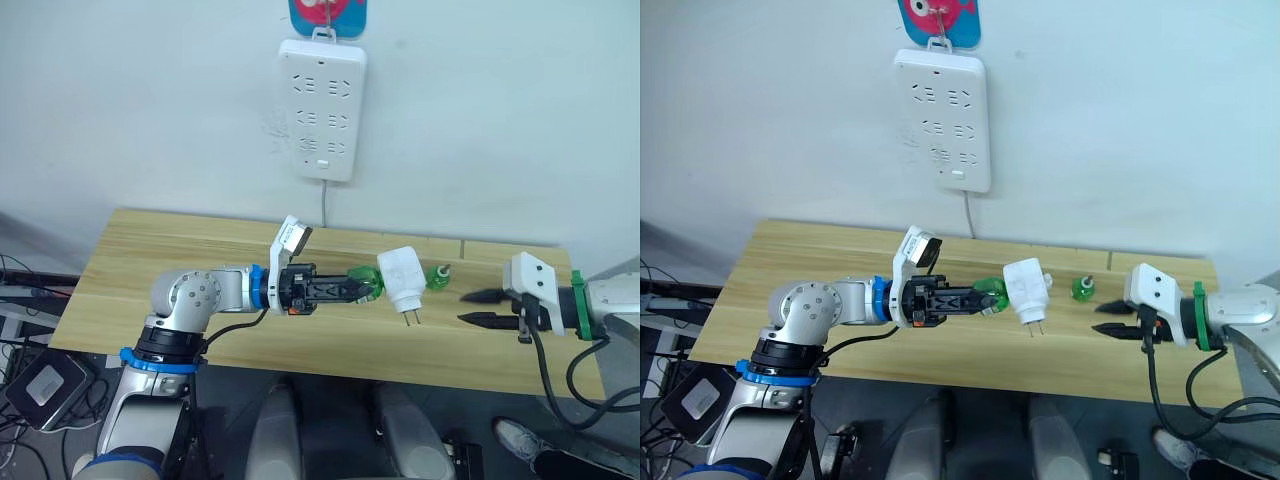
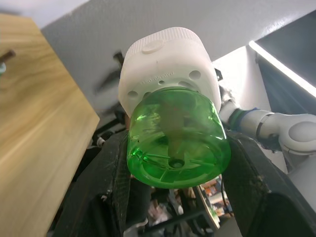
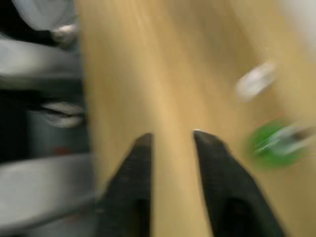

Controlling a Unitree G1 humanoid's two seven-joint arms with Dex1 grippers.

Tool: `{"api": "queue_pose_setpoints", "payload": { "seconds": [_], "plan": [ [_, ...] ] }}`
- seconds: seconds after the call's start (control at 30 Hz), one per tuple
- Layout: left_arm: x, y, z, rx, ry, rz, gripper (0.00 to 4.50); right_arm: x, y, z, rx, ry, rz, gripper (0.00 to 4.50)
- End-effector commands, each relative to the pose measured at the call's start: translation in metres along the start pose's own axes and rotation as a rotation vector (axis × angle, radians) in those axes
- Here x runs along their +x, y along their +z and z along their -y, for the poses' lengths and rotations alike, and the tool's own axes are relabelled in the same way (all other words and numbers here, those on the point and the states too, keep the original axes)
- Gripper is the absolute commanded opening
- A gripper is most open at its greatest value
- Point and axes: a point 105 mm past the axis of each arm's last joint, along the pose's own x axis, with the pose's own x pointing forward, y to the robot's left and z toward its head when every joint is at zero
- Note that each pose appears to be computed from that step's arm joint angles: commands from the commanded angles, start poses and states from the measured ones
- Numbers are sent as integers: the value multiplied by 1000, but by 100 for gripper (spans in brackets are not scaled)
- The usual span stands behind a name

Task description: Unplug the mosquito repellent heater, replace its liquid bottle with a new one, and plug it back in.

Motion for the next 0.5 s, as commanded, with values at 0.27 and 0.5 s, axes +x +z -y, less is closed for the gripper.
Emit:
{"api": "queue_pose_setpoints", "payload": {
  "seconds": [0.27,0.5],
  "plan": [
    [-23,15,20,-141,-48,-29,224,8,79,0,-933,-155,493,448],
    [-13,12,24,-160,-69,-61,224,29,96,0,-1097,-181,612,448]
  ]
}}
